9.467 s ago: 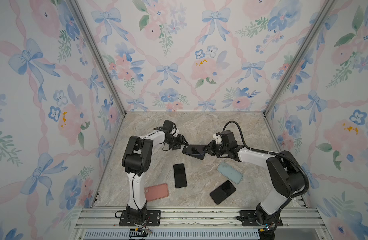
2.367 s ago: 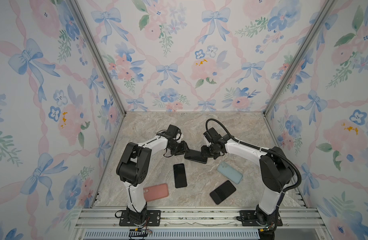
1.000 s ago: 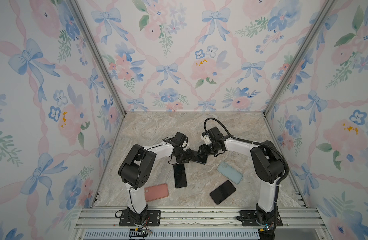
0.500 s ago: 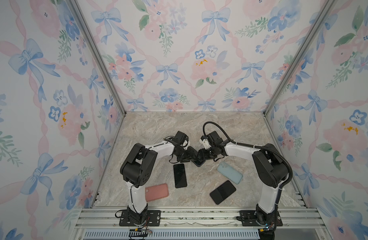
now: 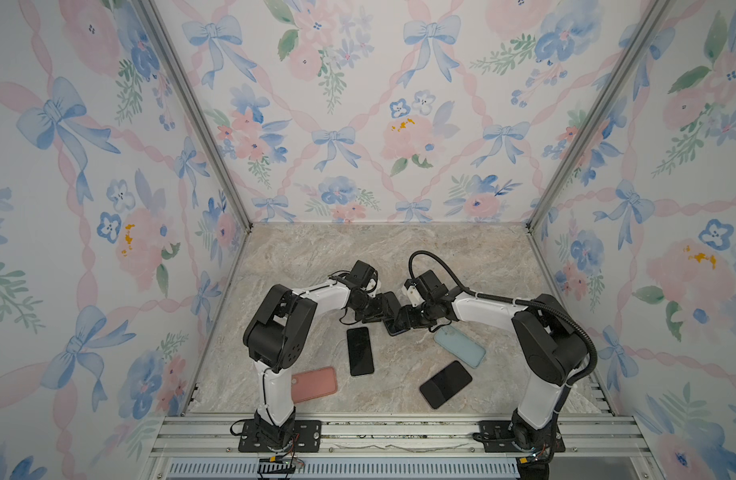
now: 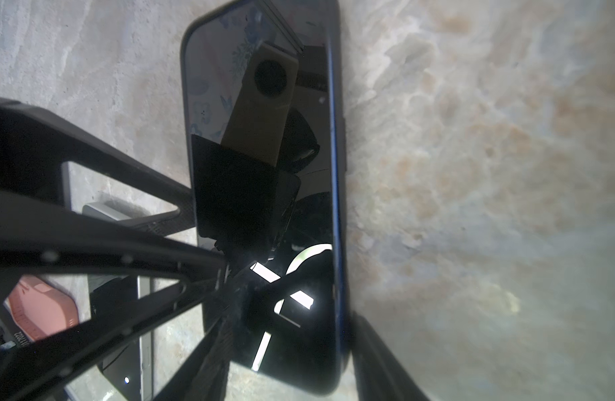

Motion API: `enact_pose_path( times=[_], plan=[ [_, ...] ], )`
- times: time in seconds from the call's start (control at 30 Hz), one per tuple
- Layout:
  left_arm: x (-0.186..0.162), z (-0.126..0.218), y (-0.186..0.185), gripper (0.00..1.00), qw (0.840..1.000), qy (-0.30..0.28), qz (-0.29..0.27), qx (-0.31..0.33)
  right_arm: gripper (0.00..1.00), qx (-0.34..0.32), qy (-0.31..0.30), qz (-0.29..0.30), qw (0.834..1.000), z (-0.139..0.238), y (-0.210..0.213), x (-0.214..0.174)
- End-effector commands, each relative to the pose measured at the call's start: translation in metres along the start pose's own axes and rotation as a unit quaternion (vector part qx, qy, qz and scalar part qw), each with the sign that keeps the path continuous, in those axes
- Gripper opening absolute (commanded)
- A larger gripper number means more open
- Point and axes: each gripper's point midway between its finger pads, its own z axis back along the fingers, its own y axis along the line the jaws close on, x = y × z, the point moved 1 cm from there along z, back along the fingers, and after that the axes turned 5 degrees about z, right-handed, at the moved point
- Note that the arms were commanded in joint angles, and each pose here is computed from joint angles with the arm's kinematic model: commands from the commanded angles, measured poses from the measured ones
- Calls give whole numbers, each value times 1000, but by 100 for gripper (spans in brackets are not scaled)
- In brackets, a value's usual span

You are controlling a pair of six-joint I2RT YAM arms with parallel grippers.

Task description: Put the phone into the phone case

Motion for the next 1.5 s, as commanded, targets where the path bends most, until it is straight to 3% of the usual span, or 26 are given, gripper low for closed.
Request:
enact_pose_path(
  times=[0.0, 0.4, 0.7, 0.8, 1.47],
  plan=[
    [3, -2, 1, 50, 1000, -5, 3, 5, 56, 12, 12, -1, 1000, -3, 13, -10],
    [2, -6, 0, 28, 1000, -2, -4, 10, 54, -36, 1, -69, 997, 11, 0, -16],
    [-14, 27, -8, 35, 999, -19, 0, 30, 56, -82, -17, -139, 987, 37, -10, -13],
    [-20, 32, -9, 35, 999, -21, 3, 35, 56, -55, -15, -164, 985, 35, -5, -11],
    [-41, 12, 5, 24, 997, 15, 1, 78, 55, -6, -5, -190, 982, 11, 3, -7]
  ],
)
